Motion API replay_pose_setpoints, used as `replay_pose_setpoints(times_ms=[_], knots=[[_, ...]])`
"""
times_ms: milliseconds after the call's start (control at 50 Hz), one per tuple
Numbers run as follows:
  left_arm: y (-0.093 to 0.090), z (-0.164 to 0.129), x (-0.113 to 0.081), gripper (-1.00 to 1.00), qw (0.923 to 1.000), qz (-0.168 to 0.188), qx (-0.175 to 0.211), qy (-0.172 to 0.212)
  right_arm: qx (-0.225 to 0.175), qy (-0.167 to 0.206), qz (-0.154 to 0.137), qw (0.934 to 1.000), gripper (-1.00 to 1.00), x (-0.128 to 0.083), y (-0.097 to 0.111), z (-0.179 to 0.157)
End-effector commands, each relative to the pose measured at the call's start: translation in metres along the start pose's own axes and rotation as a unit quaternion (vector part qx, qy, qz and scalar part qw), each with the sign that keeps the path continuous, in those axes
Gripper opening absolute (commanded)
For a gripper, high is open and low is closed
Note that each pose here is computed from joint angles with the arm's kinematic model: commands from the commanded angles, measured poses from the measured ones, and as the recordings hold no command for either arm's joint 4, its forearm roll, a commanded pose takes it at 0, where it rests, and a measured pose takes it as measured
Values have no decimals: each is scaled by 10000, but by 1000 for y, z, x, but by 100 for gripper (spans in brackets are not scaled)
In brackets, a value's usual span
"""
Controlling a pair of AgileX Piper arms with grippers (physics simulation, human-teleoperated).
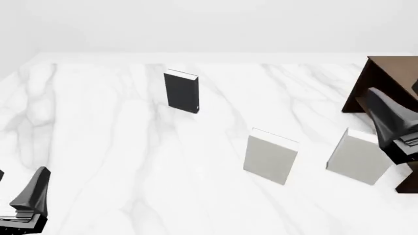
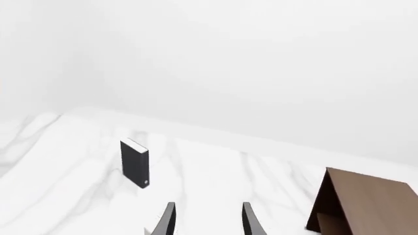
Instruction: Pick up the book on the left and place it on top of the shelf.
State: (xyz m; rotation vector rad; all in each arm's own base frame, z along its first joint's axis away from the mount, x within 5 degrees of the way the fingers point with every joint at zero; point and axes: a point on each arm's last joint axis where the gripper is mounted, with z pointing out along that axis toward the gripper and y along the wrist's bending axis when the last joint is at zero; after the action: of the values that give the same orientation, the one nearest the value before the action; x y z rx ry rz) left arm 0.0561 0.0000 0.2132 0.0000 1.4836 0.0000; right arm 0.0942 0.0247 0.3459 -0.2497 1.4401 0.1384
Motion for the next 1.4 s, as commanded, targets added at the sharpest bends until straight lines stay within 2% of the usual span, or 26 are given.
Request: replay_pose_setpoints(times_ms=[20,200,240,440,880,1060,1400], knots=[[0,0,0,100,10000,0,0,0,-263,106,-152,9995,100,-14,5,32],[0,0,0,100,10000,0,0,0,-436,224,-223,9986,100,-16,11,61],[0,0,0,100,10000,0,0,0,-450,275,-96,9986,100,-16,12,68],[0,0,0,100,10000,0,0,0,-548,429,-141,9975,100,-13,19,101],[0,0,0,100,10000,0,0,0,-876,818,-384,9920,100,-1,40,162],[0,0,0,100,10000,0,0,0,-990,928,-398,9900,100,11,50,182],[0,0,0,100,10000,0,0,0,-1166,938,-410,9879,100,19,66,207]])
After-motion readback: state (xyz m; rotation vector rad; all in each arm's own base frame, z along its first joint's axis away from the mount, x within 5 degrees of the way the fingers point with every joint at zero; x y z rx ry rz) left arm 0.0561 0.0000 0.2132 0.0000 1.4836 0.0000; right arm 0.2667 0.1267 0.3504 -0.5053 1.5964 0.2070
